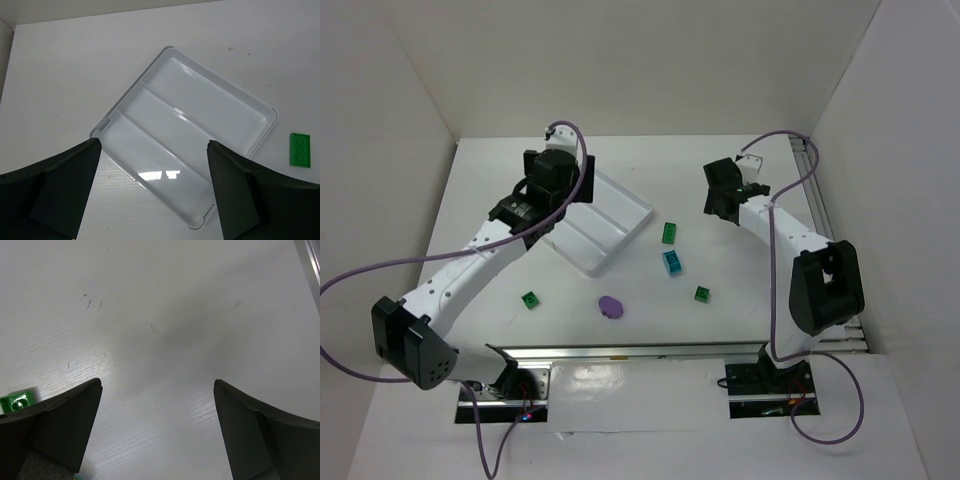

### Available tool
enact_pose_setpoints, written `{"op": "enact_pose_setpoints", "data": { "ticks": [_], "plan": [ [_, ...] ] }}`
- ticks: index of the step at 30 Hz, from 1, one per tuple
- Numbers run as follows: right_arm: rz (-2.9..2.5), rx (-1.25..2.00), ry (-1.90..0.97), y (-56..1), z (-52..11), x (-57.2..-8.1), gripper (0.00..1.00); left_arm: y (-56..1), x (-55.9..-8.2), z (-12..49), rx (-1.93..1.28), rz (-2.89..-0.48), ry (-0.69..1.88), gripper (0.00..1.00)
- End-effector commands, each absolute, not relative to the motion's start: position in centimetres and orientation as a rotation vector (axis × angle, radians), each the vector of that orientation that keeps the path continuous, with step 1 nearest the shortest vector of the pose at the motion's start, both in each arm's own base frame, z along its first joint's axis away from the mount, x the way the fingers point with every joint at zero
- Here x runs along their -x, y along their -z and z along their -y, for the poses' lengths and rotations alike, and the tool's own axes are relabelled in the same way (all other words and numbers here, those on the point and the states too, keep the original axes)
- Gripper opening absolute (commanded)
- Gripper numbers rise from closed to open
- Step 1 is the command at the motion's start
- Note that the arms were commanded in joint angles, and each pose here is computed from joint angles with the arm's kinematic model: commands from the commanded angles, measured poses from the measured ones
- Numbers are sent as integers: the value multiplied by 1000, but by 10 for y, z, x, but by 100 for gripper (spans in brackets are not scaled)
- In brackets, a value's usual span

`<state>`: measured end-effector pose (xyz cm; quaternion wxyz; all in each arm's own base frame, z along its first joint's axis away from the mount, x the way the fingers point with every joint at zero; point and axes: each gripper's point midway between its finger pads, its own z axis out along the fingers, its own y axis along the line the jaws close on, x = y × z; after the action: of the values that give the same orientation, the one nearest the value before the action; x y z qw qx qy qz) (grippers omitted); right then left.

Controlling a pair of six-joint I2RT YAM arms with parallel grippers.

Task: Sort the legos into containers by color

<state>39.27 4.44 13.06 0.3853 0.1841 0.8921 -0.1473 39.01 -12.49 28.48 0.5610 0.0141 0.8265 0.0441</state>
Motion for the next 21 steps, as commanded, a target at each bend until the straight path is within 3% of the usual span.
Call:
{"op": "enact_pose_setpoints", "data": {
  "ticks": [1, 12, 21],
  "plan": [
    [-2236, -476, 328, -138, -52, -402, 100, -291, -388, 133, 31, -1954, -27, 100],
    [-2217, -349, 126, -150, -72, -392, 95, -267, -391, 138, 115, -2071, -34, 100],
    [-2333, -82, -87, -118, -143, -396, 91, -258, -383, 139, 59, -2052, 4, 100]
  ]
}}
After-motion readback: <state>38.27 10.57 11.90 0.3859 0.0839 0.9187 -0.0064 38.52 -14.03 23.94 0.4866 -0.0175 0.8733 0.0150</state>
